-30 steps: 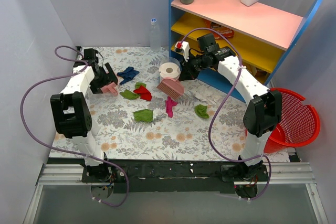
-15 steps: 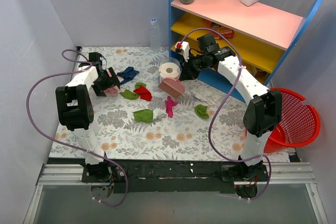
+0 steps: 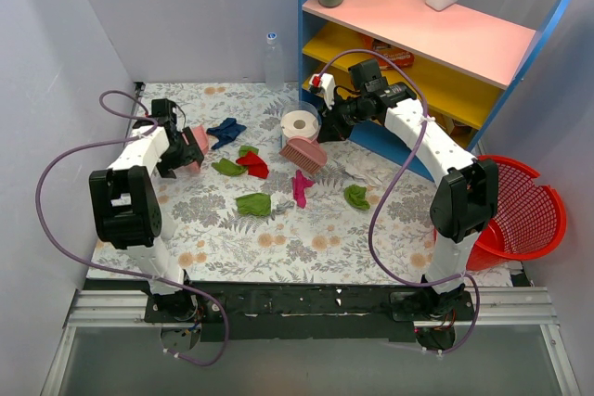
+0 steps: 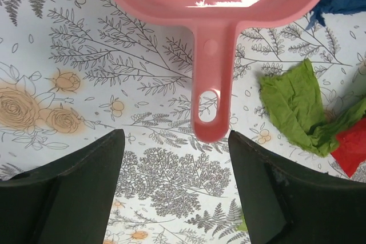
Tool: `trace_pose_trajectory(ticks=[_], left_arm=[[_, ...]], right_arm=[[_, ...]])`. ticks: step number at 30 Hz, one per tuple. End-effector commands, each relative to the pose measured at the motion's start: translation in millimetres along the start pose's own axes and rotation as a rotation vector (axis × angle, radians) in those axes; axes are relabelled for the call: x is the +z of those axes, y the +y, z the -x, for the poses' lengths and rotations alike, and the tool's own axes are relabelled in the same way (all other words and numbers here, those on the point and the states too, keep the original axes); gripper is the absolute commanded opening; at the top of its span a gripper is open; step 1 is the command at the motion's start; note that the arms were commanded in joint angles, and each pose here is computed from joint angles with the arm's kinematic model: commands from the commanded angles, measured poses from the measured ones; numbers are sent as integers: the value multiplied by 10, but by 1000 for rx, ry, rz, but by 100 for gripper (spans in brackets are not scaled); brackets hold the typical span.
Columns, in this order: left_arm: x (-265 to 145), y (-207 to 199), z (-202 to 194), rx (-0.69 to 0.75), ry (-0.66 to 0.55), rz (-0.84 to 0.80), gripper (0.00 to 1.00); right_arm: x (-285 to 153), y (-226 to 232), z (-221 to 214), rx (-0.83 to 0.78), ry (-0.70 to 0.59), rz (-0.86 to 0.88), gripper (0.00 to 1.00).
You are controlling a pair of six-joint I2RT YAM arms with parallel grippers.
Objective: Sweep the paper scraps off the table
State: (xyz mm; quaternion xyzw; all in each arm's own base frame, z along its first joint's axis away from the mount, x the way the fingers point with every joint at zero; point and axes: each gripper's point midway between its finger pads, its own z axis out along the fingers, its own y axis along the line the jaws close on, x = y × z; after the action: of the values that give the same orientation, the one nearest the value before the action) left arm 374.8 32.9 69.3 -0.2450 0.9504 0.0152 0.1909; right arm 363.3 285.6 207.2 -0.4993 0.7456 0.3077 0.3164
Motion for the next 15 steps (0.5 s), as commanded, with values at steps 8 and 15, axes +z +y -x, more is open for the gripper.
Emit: trace_pose_trajectory(ticks=[8,15], left_arm=[[-82,-55,152,86,-78,-49,69],[-43,-200,144,113,-67,-88,66]], right_arm=[[4,27,151,-28,-40,28,1],[-8,61,117,-30,-35,32,1]])
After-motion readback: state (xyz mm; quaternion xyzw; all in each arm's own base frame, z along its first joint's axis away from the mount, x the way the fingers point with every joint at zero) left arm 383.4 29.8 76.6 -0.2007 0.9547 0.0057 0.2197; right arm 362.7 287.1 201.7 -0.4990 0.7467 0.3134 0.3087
